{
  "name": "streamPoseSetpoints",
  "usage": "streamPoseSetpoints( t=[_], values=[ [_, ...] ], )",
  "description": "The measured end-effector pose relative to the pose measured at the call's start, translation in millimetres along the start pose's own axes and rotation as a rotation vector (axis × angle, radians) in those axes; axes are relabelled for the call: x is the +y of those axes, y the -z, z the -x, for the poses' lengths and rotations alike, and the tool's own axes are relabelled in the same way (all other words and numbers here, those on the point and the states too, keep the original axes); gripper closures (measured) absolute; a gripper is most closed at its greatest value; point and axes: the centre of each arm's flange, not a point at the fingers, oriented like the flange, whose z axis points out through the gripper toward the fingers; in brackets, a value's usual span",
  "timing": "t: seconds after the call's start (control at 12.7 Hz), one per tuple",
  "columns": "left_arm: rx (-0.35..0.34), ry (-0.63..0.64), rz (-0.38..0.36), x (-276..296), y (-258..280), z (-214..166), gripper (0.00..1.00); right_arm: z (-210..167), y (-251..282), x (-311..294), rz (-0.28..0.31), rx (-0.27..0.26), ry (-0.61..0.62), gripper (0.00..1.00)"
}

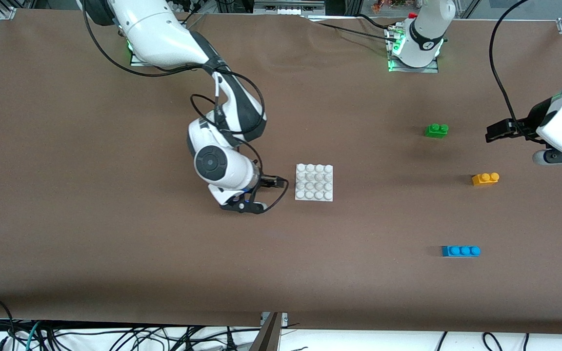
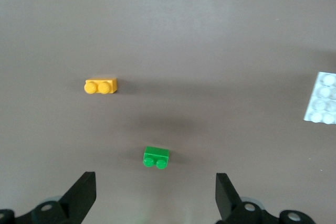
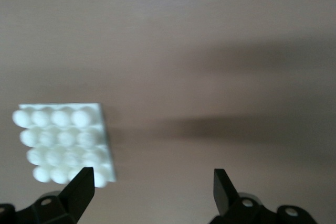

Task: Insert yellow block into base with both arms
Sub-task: 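Open the right gripper and draw it back from the base plate, then retract the right arm while the left gripper reaches the yellow block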

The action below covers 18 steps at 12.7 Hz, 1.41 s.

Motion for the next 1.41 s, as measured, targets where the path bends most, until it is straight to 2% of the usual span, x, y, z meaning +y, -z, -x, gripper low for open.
streamPoseSetpoints(
  t=[0.16,0.39,0.63,0.94,1.18,1.41],
  values=[
    [-0.028,0.016,-0.024,-25,-32,-20,0.00,-10,26,37,0.053,-0.040,0.026,0.00],
    [-0.061,0.009,-0.015,-50,-72,-44,0.00,-25,62,99,0.091,-0.104,0.022,0.00],
    [-0.038,0.002,-0.012,-60,-75,-48,0.00,-38,87,147,0.101,-0.113,0.001,0.00],
    [-0.041,0.003,-0.001,-87,-103,-49,0.00,-37,127,220,0.226,-0.056,-0.032,0.00],
    [-0.018,-0.006,-0.004,-81,-91,-45,0.00,-14,177,272,0.185,-0.027,-0.066,0.00],
    [-0.010,-0.005,-0.006,-82,-85,-40,0.00,16,225,314,0.174,0.051,-0.099,0.00]
  ],
)
